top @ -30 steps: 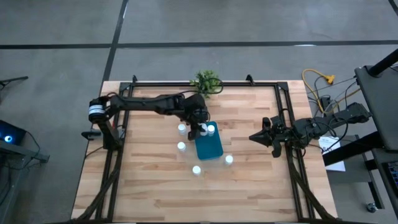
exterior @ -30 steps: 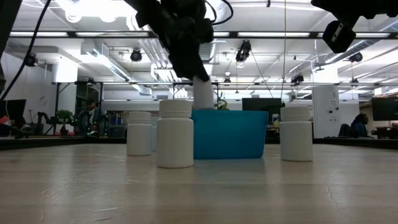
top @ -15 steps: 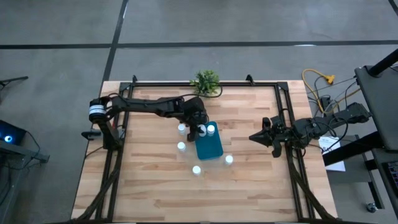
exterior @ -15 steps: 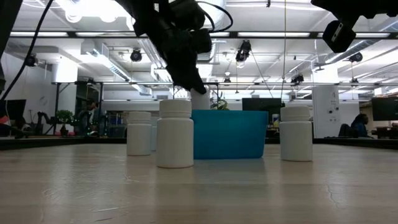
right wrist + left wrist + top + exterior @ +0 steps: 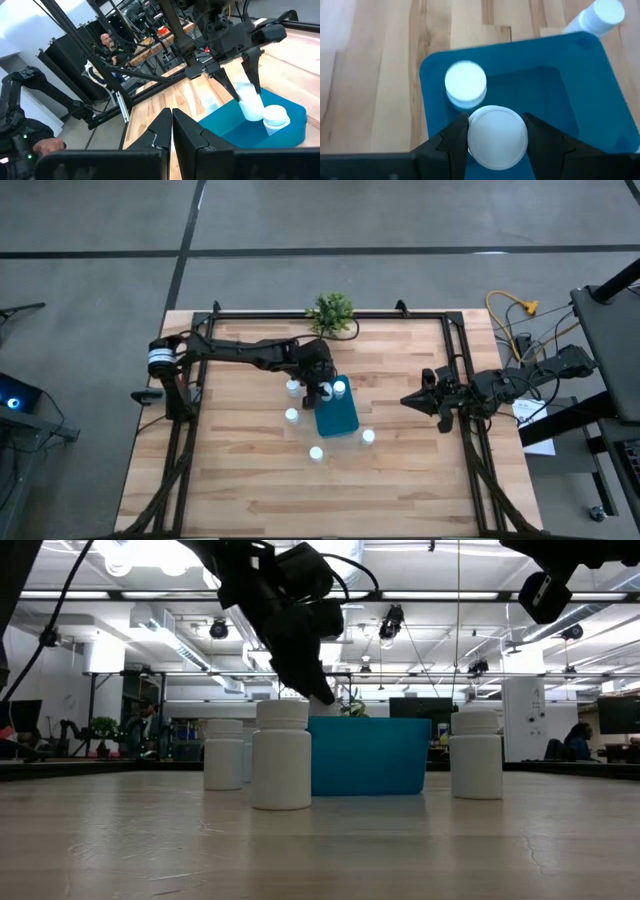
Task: Pick and place pill bottles into a basket
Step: Put the white medicine bottle into the blue bin
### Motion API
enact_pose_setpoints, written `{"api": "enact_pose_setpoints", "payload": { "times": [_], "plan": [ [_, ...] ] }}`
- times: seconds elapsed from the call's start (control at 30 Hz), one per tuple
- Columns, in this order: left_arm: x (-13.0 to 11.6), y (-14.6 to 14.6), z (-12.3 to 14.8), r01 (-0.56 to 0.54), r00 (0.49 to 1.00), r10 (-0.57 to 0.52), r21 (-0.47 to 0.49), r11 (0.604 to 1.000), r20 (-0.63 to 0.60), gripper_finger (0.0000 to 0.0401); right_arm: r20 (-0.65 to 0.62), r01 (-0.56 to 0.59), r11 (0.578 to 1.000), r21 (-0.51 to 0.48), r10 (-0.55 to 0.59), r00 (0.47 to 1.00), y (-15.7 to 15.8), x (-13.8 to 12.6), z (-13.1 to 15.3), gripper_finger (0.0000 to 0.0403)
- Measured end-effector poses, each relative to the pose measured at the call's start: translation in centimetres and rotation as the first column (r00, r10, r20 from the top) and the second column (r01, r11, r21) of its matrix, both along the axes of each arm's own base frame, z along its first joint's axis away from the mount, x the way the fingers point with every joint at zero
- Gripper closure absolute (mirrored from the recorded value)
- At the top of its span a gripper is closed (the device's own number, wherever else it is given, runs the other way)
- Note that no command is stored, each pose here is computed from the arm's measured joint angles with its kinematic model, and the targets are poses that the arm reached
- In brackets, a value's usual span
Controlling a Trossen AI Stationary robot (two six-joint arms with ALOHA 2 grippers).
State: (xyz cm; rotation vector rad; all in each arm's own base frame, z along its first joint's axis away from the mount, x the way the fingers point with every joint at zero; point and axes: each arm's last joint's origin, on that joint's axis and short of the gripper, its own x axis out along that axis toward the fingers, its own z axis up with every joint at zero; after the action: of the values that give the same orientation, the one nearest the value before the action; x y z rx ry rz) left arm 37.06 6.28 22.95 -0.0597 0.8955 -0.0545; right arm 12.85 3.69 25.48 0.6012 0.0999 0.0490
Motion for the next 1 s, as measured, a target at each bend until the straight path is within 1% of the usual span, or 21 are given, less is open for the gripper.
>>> {"api": "enact_pose_setpoints", "payload": {
  "times": [0.33, 0.6, 1.0],
  "plan": [
    [-1.1, -0.1, -2.4, -0.003, 0.998, 0.002, -0.008, 1.000, -0.069, 0.0255, 0.004, -0.001, 1.000, -0.003, 0.001, 1.000, 0.0, 0.0, 0.0, 0.0394],
    [-0.6, 0.2, -2.1, -0.014, 1.000, 0.014, 0.004, 1.000, -0.006, 0.0255, 0.005, -0.001, 1.000, 0.001, 0.001, 1.000, 0.0, 0.0, 0.1, 0.0394],
    [-1.1, 0.2, -3.1, 0.000, 1.000, 0.000, 0.020, 1.000, -0.016, 0.0255, 0.008, 0.000, 1.000, 0.002, 0.000, 1.000, 0.0, 0.0, 0.1, 0.0394]
  ]
}}
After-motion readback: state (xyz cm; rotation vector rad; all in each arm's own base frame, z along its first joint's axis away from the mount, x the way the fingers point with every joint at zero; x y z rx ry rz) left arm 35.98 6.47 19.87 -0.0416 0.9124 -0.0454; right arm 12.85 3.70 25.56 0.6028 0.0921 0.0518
